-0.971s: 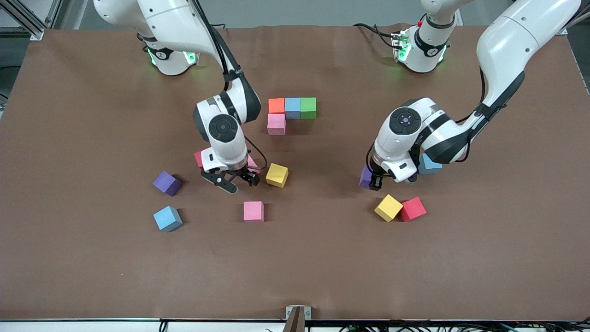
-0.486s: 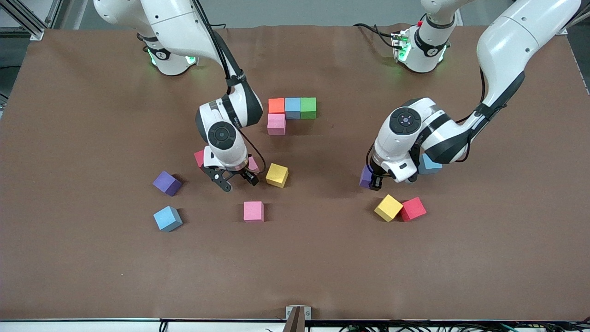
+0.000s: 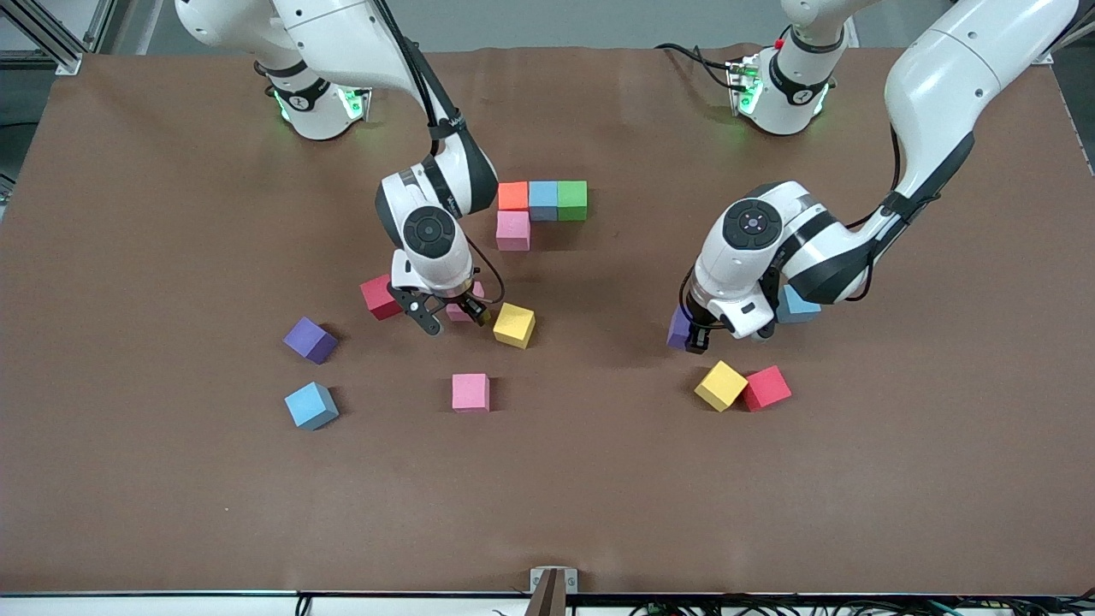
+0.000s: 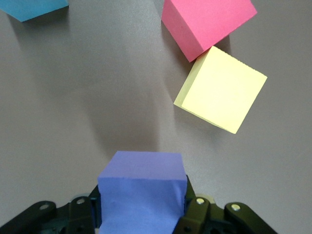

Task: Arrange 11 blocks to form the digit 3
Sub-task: 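Grasp a second pink cube with the right gripper, then carry the second pink cube toward the first pink cube with the right gripper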

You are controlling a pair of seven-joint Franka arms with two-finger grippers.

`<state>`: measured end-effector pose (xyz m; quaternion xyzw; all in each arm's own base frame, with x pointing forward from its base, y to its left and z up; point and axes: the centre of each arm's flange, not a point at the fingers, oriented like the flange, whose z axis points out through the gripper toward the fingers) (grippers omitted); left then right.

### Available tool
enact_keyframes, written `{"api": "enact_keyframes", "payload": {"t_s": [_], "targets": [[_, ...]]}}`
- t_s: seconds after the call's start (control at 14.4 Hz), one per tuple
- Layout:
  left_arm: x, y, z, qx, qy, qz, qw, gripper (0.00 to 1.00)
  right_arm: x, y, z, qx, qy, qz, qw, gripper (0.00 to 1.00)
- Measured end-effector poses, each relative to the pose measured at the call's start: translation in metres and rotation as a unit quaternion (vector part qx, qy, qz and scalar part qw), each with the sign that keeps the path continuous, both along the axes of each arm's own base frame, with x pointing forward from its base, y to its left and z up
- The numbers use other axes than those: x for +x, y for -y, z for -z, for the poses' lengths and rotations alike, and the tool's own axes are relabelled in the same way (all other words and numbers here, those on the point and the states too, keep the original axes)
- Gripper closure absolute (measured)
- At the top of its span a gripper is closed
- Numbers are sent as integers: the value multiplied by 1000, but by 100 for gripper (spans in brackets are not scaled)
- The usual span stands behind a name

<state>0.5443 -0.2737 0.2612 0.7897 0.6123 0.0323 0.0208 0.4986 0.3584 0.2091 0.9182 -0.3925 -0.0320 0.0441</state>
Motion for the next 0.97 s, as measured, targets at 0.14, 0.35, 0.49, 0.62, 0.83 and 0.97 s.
{"api": "enact_keyframes", "payload": {"t_s": [0.14, 0.35, 0.49, 0.62, 0.83, 0.97], "targets": [[0, 0, 0, 0, 0, 0, 1000, 41, -1, 2, -5, -1, -8, 5, 1000, 0], [0, 0, 0, 0, 0, 0, 1000, 41, 0, 0, -25, 11, -3, -2, 1000, 0], [1, 0, 0, 0, 0, 0, 1000, 41, 0, -1, -32, 21, -2, -58, 998, 0], [1, 0, 0, 0, 0, 0, 1000, 41, 0, -1, -33, 30, -6, -153, 988, 0], [1, 0, 0, 0, 0, -1, 1000, 41, -1, 1, -31, 42, -14, -294, 955, 0], [1, 0, 0, 0, 0, -1, 1000, 41, -2, 1, -30, 46, -16, -342, 938, 0]]}}
